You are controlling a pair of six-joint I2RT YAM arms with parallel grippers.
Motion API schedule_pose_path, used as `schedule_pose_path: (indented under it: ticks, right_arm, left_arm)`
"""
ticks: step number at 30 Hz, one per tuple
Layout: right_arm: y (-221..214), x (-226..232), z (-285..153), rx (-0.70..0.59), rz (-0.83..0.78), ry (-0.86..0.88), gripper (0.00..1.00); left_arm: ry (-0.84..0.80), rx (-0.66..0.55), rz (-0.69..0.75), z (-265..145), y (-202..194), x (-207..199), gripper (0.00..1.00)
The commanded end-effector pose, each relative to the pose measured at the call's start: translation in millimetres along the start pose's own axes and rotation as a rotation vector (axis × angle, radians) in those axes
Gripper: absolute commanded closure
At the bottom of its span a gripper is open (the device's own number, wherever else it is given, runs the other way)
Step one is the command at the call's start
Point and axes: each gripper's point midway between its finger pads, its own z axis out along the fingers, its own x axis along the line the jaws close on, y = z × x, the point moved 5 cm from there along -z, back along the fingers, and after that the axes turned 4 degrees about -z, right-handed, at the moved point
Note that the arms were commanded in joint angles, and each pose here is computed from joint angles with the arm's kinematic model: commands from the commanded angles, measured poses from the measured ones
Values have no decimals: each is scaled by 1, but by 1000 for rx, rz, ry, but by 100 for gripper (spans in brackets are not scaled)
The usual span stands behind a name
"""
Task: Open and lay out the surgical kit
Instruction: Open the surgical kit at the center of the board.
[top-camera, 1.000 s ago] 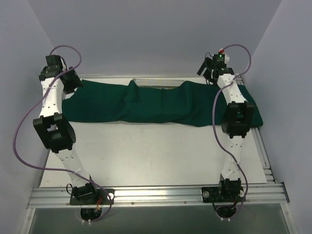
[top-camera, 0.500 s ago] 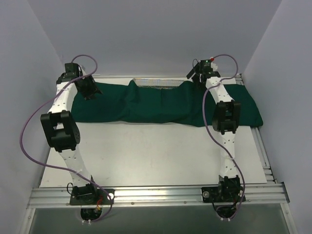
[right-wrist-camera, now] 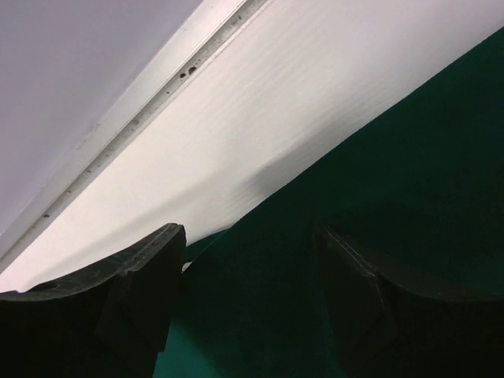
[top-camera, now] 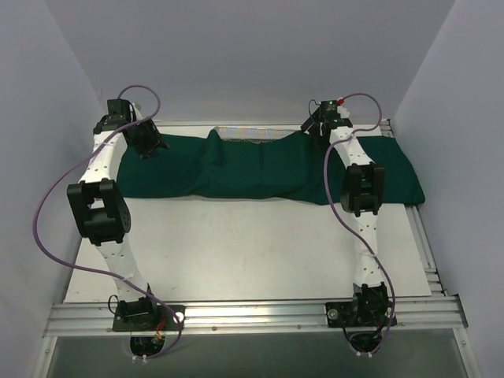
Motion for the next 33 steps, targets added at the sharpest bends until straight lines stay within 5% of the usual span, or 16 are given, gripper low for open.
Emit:
schedule_pose_path:
  ticks: [1,5,8,14,20,33]
  right_arm:
    - [-2,4,-3,8,6,-14,35]
    - [-2,7,-5,0,4,-11,48]
    - [2,14,-7,-13,6,17,69]
    - [16,26,-22,-45,1,53,92]
    - [31,37,-45,-68,-22,86,100]
    - [44,51,-116,-71,-162,126,100]
  left_arm:
    - [-56,-63,26,-11,18,-15,44]
    - [-53,-60,34,-14,17,-15,44]
    - [-50,-59,40,-17,17,-14,44]
    - [-46,-53,48,-23,14,-14,44]
    - [-31,-37,62,-32,8,-13,44]
    - [73,30,-15,-41,-13,2,44]
